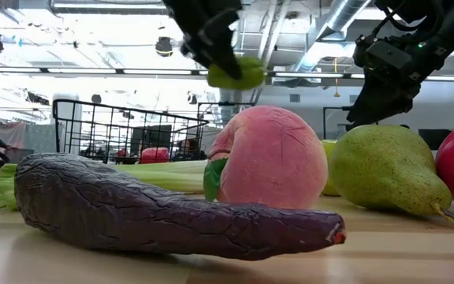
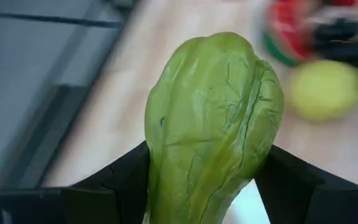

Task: Build produce basket
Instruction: Put the green chayote into the wire basket

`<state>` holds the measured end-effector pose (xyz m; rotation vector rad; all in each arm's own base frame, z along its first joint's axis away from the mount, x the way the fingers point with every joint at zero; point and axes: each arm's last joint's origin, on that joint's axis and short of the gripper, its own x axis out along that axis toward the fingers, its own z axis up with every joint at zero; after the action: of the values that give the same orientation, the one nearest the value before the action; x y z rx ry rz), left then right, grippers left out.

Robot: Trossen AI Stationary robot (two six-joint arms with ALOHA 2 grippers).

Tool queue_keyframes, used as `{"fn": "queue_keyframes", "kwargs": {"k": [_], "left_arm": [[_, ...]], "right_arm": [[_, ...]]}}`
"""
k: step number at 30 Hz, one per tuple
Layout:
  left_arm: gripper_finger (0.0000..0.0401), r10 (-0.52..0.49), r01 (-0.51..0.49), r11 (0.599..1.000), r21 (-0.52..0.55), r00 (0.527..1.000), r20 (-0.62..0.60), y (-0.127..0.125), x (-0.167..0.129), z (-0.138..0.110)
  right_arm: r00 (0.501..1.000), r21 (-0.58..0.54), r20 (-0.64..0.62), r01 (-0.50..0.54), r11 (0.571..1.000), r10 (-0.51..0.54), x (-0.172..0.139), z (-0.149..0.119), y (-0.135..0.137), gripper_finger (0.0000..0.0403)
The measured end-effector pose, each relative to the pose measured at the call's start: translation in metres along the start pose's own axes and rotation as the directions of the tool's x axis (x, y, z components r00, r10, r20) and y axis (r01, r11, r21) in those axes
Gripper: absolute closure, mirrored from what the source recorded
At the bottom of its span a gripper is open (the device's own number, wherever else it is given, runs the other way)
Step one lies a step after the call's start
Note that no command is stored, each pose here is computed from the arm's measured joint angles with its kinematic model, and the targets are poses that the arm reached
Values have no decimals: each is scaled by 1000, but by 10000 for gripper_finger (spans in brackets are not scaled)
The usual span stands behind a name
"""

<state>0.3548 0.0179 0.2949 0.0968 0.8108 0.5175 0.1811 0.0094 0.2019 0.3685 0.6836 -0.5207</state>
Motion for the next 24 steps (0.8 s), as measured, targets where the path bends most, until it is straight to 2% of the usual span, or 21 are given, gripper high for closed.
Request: {"fn": "queue_keyframes", "kwargs": {"k": [5, 8, 14, 20, 24], "left_arm": [[177, 202, -210, 972, -109, 976, -76, 41, -27, -9], [177, 262, -281, 946, -165, 957, -128, 62, -34, -14], [177, 290, -341, 919, -196, 924, -247, 87, -30, -25], [177, 301, -376, 902, -213, 900, -314, 100, -17, -34], [177, 257, -350, 908, -230, 899, -354, 107, -7, -44]], "right_arm": [[1000, -1, -2, 1, 1000, -1, 0, 0, 0, 148], [1000, 0, -1, 2, 1000, -2, 0, 0, 0, 148], [1000, 0, -1, 2, 1000, -2, 0, 0, 0, 148], [1000, 0, -1, 2, 1000, -2, 0, 0, 0, 148], [1000, 0, -1, 2, 1000, -2, 0, 0, 0, 148]]}}
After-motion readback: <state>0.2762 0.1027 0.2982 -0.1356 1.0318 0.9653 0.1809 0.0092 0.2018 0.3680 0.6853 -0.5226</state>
